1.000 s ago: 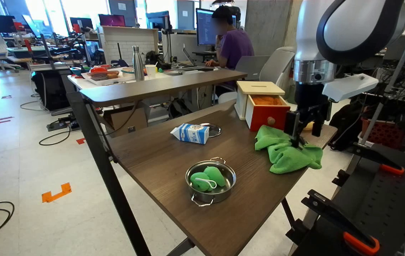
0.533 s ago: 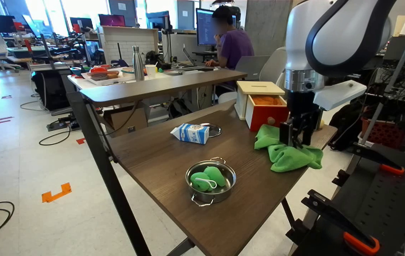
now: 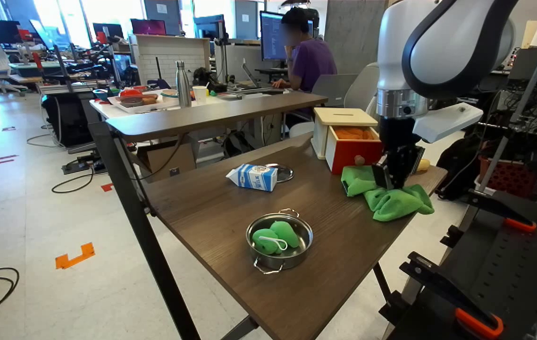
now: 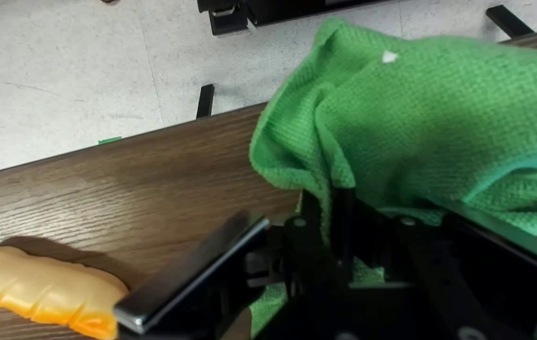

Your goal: Unfold the green object on the table

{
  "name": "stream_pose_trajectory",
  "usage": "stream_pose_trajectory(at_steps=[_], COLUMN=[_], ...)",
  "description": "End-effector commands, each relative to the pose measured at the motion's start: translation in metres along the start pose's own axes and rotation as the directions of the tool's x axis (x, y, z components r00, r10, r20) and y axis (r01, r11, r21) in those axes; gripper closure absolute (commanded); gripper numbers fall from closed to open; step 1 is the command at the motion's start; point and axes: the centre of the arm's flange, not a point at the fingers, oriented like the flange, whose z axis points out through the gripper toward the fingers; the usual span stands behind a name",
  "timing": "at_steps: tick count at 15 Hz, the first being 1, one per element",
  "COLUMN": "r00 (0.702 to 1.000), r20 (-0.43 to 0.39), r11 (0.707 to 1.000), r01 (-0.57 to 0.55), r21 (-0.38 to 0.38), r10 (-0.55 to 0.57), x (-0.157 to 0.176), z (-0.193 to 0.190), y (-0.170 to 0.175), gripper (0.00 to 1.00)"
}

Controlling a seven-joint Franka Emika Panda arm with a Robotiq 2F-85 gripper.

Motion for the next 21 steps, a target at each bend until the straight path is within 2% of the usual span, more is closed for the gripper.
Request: stream_pose_trajectory(at_steps=[1,2,5,11,12,21], r00=[1.000,1.000,1.000,1.000,1.000,0.998], r20=[0.010,0.014,0.011,-0.018,-0.022,-0.045], r11=[1.000,1.000,1.000,1.000,1.000,0.999], r01=[0.006,0.006,0.007,0.011,0.013,0.040], r21=[-0.024,-0.024,-0.027,-0.017,-0.015,-0.010], r10=[-0.006,-0.006,-0.007,-0.012,-0.013,-0.040], x=[0.005,0.005,0.003,-0.009,-0.011,-0.014], z=[0.008,0.008,0.006,-0.006,-0.007,-0.012], y=[-0.003,-0.002,-0.002,0.002,0.002,-0.011], gripper=[0.82,0.61,0.51,0.06,0.01,0.00])
